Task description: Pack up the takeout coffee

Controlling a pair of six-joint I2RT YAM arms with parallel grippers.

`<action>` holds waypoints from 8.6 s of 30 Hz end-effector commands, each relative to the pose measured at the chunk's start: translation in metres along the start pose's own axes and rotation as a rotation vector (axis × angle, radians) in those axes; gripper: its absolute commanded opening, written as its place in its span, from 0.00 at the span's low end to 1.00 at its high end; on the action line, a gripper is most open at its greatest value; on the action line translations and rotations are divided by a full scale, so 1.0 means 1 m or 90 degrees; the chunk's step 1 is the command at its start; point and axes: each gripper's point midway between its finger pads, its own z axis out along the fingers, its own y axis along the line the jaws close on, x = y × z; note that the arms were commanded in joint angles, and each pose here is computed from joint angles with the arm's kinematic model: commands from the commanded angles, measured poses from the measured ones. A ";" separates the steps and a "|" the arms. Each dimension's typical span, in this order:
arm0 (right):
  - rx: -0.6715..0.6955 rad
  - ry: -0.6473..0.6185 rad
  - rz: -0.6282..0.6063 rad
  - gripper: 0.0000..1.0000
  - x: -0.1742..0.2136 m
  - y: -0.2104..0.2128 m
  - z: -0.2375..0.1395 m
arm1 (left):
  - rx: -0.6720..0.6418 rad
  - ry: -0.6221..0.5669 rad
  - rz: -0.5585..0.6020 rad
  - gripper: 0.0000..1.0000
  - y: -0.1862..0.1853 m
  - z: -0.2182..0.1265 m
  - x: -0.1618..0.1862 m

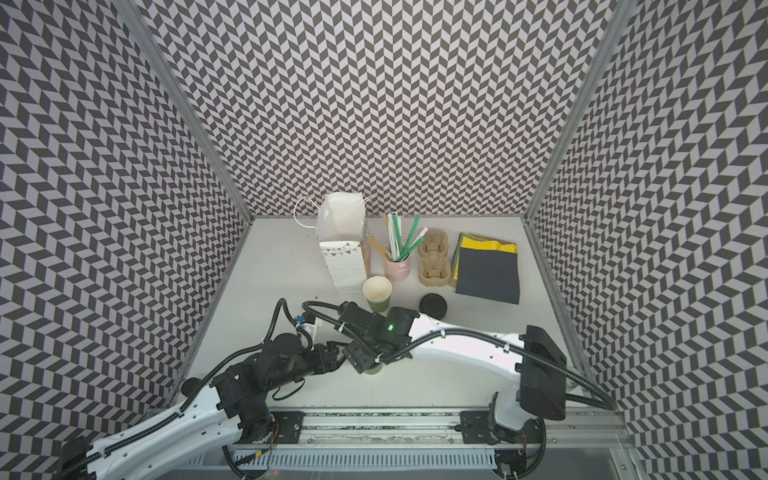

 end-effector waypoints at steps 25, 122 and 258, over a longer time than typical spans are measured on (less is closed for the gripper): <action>-0.123 -0.249 0.315 0.49 0.008 -0.063 -0.057 | -0.136 0.053 0.109 0.70 -0.029 -0.017 -0.017; -0.178 -0.173 0.128 0.00 -0.018 0.006 -0.006 | -0.133 0.011 0.052 0.69 -0.001 0.001 -0.046; -0.114 -0.266 0.295 0.50 0.022 -0.098 -0.023 | -0.178 0.150 0.148 0.68 -0.017 0.028 -0.003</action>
